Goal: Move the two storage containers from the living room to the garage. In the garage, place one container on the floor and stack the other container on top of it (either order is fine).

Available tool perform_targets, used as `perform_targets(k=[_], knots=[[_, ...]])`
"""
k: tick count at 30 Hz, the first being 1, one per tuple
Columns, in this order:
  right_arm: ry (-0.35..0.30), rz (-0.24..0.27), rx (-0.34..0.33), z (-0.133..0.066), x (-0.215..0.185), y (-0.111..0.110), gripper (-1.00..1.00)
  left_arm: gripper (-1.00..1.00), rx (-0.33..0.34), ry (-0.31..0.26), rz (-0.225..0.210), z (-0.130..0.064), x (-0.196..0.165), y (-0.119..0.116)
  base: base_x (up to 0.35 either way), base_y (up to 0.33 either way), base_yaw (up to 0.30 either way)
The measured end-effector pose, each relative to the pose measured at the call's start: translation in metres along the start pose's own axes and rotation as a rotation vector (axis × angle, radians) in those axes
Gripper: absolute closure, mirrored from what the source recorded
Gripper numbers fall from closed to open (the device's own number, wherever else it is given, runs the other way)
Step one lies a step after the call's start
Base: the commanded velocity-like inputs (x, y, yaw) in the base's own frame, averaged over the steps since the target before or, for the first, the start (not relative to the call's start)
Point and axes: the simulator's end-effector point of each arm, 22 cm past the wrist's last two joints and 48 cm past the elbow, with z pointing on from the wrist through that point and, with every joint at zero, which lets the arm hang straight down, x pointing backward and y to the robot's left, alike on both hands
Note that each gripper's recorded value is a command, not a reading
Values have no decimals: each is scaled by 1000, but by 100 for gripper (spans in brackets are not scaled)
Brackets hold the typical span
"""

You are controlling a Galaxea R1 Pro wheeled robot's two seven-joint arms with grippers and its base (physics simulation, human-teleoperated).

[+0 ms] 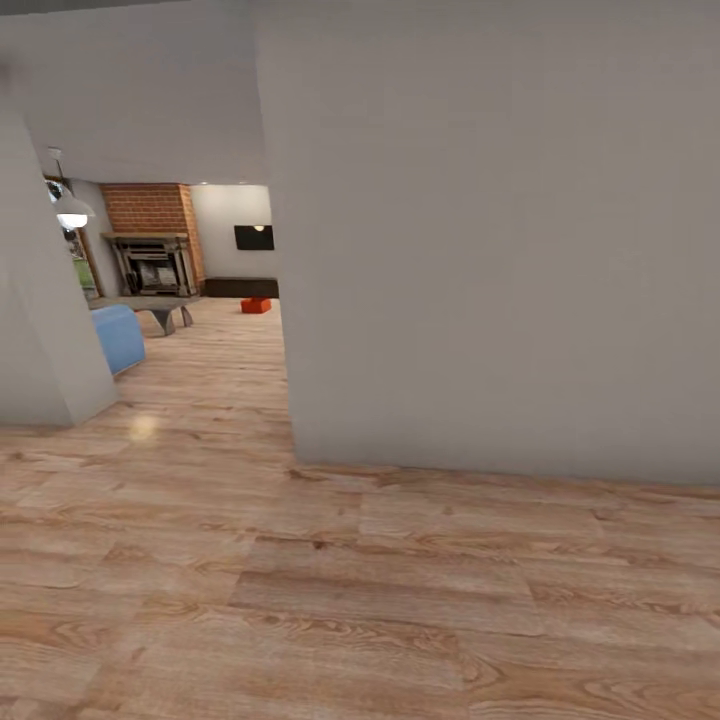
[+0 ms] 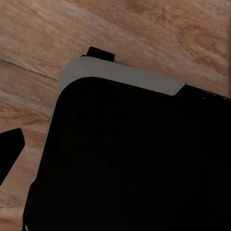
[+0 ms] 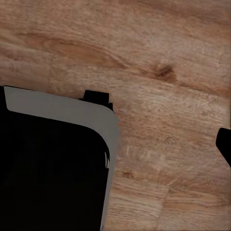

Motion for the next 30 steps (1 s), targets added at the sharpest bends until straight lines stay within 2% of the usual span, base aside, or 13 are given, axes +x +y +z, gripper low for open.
perform_targets(k=[30], knots=[[0, -3, 0, 0, 0, -1, -100, -100, 0, 0, 0, 0, 0, 0, 322, 0, 272]])
